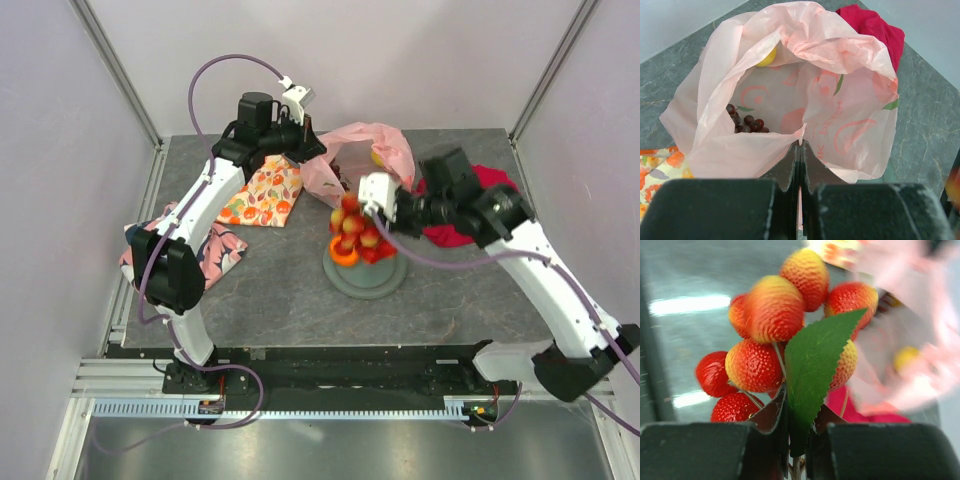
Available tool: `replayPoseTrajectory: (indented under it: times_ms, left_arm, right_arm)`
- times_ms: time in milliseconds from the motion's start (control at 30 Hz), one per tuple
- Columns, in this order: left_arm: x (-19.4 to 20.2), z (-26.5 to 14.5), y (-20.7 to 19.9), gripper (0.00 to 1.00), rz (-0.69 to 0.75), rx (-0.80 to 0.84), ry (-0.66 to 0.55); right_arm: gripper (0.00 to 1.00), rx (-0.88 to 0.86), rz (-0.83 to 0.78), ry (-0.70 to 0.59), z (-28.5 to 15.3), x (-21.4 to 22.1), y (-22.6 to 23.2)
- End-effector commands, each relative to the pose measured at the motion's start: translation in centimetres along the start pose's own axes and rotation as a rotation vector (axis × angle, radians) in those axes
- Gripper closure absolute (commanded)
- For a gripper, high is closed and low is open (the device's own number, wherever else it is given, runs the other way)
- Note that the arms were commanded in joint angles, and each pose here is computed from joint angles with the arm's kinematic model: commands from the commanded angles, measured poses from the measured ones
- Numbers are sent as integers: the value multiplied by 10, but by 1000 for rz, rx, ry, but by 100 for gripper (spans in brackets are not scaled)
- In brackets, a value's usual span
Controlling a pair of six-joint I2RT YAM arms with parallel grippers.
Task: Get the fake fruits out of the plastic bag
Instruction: Place the fake fruit on the plate.
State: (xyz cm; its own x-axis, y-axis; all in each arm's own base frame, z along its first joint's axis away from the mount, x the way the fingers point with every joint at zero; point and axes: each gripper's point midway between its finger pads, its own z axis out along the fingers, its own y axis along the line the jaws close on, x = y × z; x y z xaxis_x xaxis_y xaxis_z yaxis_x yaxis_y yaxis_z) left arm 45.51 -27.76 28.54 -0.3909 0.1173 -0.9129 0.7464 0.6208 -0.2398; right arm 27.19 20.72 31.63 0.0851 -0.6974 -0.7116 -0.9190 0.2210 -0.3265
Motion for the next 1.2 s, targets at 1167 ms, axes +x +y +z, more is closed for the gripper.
replayPoseTrajectory:
  times_ms: [1167]
  left_arm:
    - [5, -24, -17, 98, 23, 24, -16]
  right_arm:
    - [89, -174, 118, 138, 151, 139, 103]
